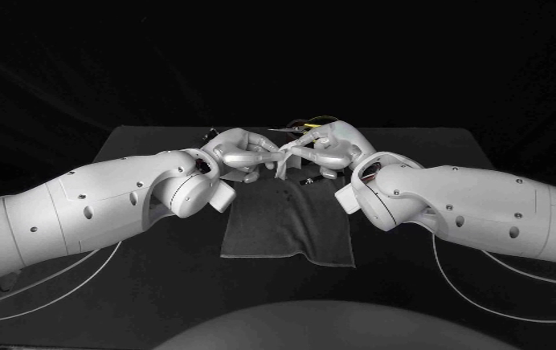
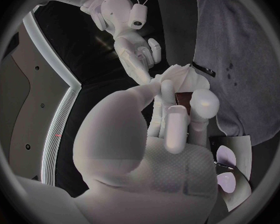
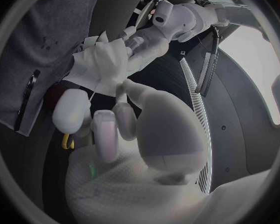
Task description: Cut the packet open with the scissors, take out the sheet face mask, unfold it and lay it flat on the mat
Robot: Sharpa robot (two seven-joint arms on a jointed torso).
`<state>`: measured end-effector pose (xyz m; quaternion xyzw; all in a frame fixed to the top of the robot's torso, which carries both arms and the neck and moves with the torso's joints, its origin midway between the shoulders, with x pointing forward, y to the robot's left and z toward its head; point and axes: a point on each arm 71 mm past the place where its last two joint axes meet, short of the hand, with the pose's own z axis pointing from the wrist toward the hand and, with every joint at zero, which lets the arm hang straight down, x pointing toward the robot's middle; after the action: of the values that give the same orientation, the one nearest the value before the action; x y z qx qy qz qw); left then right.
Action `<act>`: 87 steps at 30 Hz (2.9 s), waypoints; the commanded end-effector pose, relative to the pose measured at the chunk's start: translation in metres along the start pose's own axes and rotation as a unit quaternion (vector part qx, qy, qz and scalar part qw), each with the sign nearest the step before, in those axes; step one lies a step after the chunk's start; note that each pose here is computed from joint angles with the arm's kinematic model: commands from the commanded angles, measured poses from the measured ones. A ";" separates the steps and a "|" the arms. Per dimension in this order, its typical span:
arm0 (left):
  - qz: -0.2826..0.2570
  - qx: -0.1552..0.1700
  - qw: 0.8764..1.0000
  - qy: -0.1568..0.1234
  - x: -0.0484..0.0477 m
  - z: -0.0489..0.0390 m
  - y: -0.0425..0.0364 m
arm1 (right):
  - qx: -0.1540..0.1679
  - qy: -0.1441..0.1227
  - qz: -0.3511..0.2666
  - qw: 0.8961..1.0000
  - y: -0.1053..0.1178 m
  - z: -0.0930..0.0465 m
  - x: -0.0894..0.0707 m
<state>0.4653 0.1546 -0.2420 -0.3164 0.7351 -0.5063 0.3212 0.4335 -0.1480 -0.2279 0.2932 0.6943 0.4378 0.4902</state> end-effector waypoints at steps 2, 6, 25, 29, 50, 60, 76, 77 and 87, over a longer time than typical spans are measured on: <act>-0.011 -0.002 1.000 0.000 -0.0004 0.0002 0.0000 | -0.002 0.001 -0.004 1.000 0.000 0.000 -0.002; -0.017 -0.005 1.000 0.002 -0.0006 0.0002 0.0007 | -0.001 0.001 -0.006 1.000 -0.002 0.000 -0.003; 0.035 0.006 0.999 -0.021 -0.0144 -0.0028 0.0012 | 0.015 0.048 -0.039 0.998 -0.009 -0.003 -0.009; 0.062 0.010 0.998 -0.016 -0.0165 -0.0038 -0.0003 | 0.020 0.067 -0.060 0.996 -0.008 -0.003 -0.012; 0.207 0.008 0.978 0.030 -0.0279 -0.0016 -0.0352 | 0.024 0.113 -0.202 0.972 0.015 0.012 -0.040; 0.282 -0.010 0.959 0.035 -0.0446 0.0000 -0.0582 | 0.022 0.132 -0.275 0.952 0.037 0.021 -0.053; 0.292 -0.004 0.956 0.021 -0.0469 0.0031 -0.0708 | -0.006 0.133 -0.279 0.951 0.056 0.025 -0.046; 0.278 -0.002 0.960 0.022 -0.0445 0.0037 -0.0719 | -0.011 0.131 -0.268 0.954 0.056 0.025 -0.042; 0.196 -0.013 0.980 0.012 -0.0412 0.0026 -0.0713 | -0.016 0.111 -0.220 0.969 0.043 0.024 -0.031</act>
<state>0.5009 0.1639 -0.1701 -0.1187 0.8009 -0.4144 0.4157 0.4633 -0.1448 -0.1824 0.0450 0.8042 0.3414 0.4843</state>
